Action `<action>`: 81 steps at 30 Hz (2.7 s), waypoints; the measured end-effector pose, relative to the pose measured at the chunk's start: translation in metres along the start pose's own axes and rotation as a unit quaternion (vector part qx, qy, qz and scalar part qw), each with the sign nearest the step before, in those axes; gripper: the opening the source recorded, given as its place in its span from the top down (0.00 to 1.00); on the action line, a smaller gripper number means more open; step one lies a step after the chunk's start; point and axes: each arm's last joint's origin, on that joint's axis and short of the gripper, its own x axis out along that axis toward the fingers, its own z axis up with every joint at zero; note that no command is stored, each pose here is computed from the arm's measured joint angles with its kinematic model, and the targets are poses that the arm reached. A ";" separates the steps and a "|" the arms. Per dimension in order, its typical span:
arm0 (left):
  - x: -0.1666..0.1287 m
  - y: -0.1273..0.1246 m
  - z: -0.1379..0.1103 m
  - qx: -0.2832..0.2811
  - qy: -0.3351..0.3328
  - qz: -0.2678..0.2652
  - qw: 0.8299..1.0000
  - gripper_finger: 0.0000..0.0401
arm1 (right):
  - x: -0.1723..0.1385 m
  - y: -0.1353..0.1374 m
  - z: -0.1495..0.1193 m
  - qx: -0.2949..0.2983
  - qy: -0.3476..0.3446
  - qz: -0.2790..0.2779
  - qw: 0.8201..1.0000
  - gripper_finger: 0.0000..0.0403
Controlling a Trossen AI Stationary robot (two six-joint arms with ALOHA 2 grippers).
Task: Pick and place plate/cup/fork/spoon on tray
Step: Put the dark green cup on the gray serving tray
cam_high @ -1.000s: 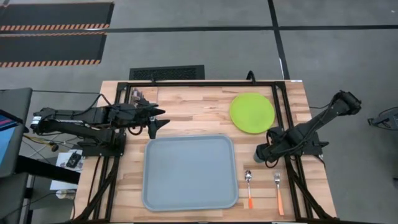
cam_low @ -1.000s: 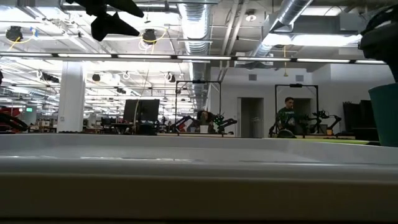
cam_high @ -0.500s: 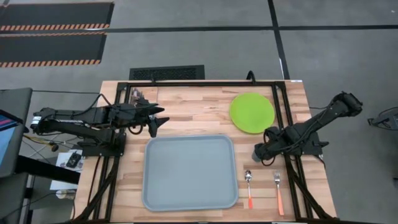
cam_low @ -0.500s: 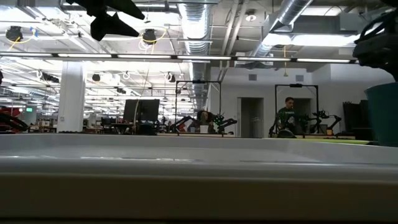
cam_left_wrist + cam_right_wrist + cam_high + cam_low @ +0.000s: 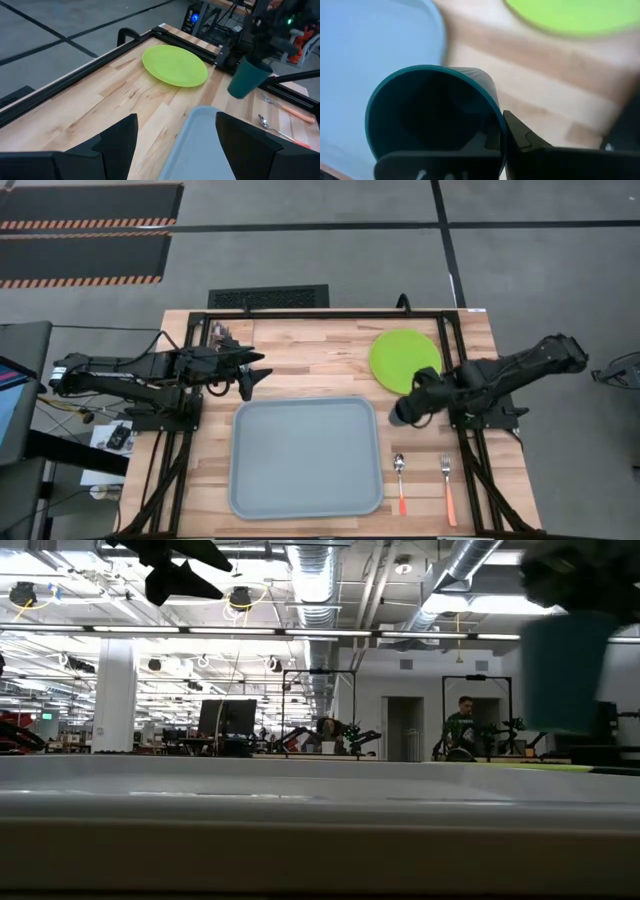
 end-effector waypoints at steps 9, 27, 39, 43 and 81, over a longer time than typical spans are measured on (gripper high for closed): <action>0.000 0.001 -0.001 -0.012 0.002 0.013 1.000 0.36 | 0.009 0.051 0.054 -0.116 -0.024 0.017 0.993 0.98; 0.000 0.005 -0.008 -0.018 0.035 0.031 0.999 0.36 | 0.082 0.175 0.122 -0.322 0.022 0.060 0.945 0.97; -0.001 0.006 -0.011 -0.026 0.050 0.040 0.998 0.36 | 0.094 0.162 0.101 -0.348 0.062 0.020 0.935 0.97; -0.001 0.007 -0.011 -0.029 0.044 0.050 0.997 0.36 | 0.082 0.143 0.101 -0.331 0.060 0.018 0.941 0.97; -0.021 0.025 -0.024 -0.045 0.088 0.131 0.986 0.36 | 0.136 0.277 0.150 -0.435 0.001 0.081 0.897 0.96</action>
